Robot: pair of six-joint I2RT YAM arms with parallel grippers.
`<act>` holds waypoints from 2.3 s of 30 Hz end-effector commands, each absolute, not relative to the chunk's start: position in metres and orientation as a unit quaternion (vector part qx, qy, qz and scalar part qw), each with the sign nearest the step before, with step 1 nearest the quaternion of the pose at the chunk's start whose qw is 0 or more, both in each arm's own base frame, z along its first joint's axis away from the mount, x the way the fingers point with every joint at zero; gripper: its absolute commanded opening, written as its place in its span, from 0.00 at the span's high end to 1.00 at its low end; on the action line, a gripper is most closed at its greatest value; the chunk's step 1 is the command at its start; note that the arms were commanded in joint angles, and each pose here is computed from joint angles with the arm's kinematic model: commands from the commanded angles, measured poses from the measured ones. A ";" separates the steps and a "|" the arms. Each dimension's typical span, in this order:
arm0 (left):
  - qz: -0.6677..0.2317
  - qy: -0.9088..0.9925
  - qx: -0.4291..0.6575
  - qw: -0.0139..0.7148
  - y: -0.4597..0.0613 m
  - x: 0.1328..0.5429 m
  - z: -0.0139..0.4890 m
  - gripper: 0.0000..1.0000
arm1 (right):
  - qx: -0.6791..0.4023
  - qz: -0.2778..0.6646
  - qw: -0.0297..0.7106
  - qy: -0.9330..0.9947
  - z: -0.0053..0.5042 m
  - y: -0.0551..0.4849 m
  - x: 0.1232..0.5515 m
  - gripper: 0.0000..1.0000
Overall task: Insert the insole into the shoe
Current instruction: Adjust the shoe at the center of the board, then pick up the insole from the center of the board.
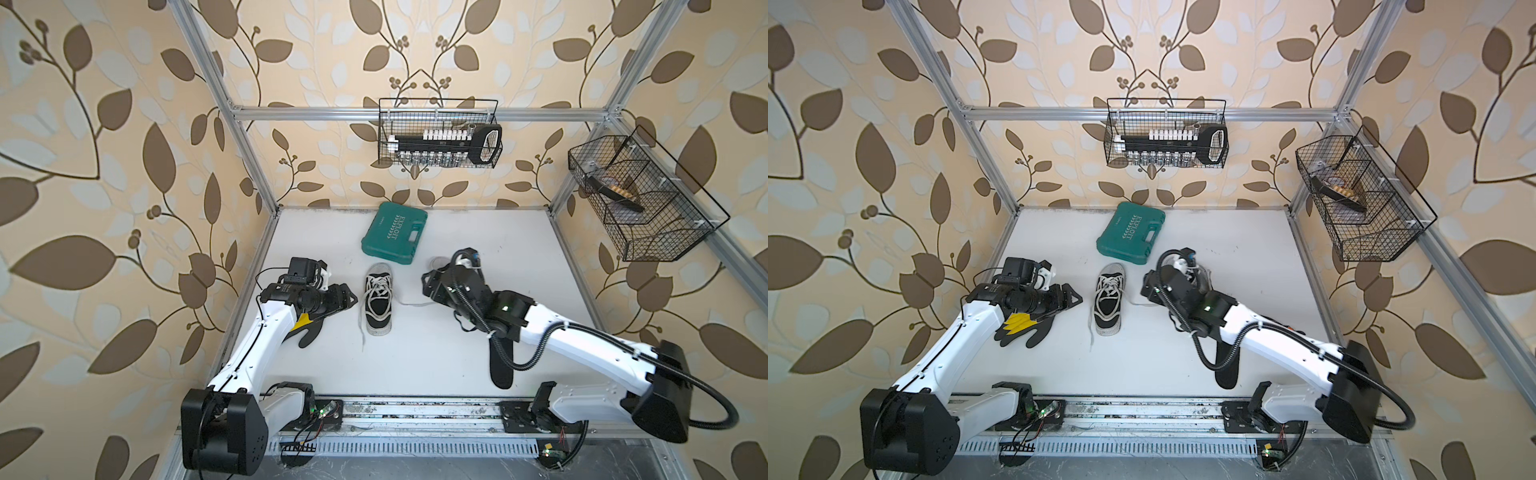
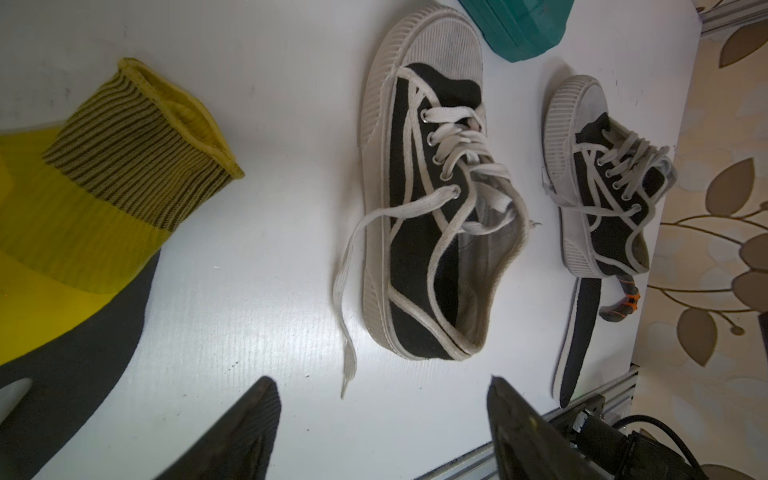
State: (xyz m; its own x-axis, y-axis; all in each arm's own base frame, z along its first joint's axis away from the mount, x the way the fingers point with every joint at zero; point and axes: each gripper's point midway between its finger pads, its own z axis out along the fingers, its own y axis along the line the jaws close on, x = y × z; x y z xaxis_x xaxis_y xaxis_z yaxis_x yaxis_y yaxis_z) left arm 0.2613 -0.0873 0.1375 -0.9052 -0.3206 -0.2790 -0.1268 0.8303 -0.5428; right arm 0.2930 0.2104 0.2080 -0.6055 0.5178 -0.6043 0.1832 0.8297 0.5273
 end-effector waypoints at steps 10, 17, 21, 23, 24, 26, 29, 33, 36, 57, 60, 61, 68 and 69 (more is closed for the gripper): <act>-0.307 0.929 -0.092 0.184 -0.120 0.271 0.151 0.24 | 0.403 0.074 0.225 0.884 0.074 0.009 0.213 0.11; -0.311 0.929 -0.090 0.177 -0.127 0.270 0.149 0.26 | 0.420 0.115 0.194 0.879 0.043 0.020 0.202 0.29; -0.309 0.931 -0.086 0.176 -0.131 0.269 0.149 0.26 | 0.420 0.112 0.190 0.880 0.036 0.020 0.196 0.36; -0.308 0.931 -0.084 0.175 -0.132 0.270 0.149 0.27 | 0.422 0.115 0.190 0.879 0.034 0.020 0.194 0.37; -0.308 0.931 -0.085 0.175 -0.132 0.270 0.149 0.27 | 0.423 0.114 0.190 0.878 0.033 0.020 0.193 0.38; -0.308 0.932 -0.083 0.175 -0.134 0.271 0.150 0.27 | 0.425 0.115 0.188 0.878 0.029 0.020 0.190 0.41; -0.306 0.933 -0.080 0.173 -0.136 0.271 0.150 0.27 | 0.429 0.120 0.185 0.876 0.025 0.021 0.189 0.46; -0.305 0.933 -0.079 0.172 -0.136 0.272 0.150 0.27 | 0.429 0.124 0.184 0.876 0.022 0.022 0.190 0.53; -0.305 0.934 -0.079 0.171 -0.137 0.272 0.149 0.27 | 0.433 0.124 0.178 0.875 0.019 0.023 0.189 0.58; -0.310 0.933 -0.076 0.169 -0.142 0.276 0.149 0.31 | 0.444 0.136 0.176 0.868 0.016 0.025 0.191 1.00; -0.312 0.931 -0.074 0.173 -0.144 0.276 0.153 0.31 | 0.440 0.138 0.185 0.868 0.024 0.024 0.193 1.00; -0.314 0.930 -0.073 0.176 -0.145 0.276 0.154 0.31 | 0.440 0.136 0.189 0.867 0.028 0.023 0.194 1.00; -0.338 0.923 -0.072 0.171 -0.155 0.280 0.155 0.29 | 0.432 0.136 0.263 0.852 0.070 0.012 0.212 1.00; -0.342 0.921 -0.072 0.173 -0.157 0.280 0.157 0.29 | 0.427 0.135 0.270 0.853 0.077 0.011 0.216 1.00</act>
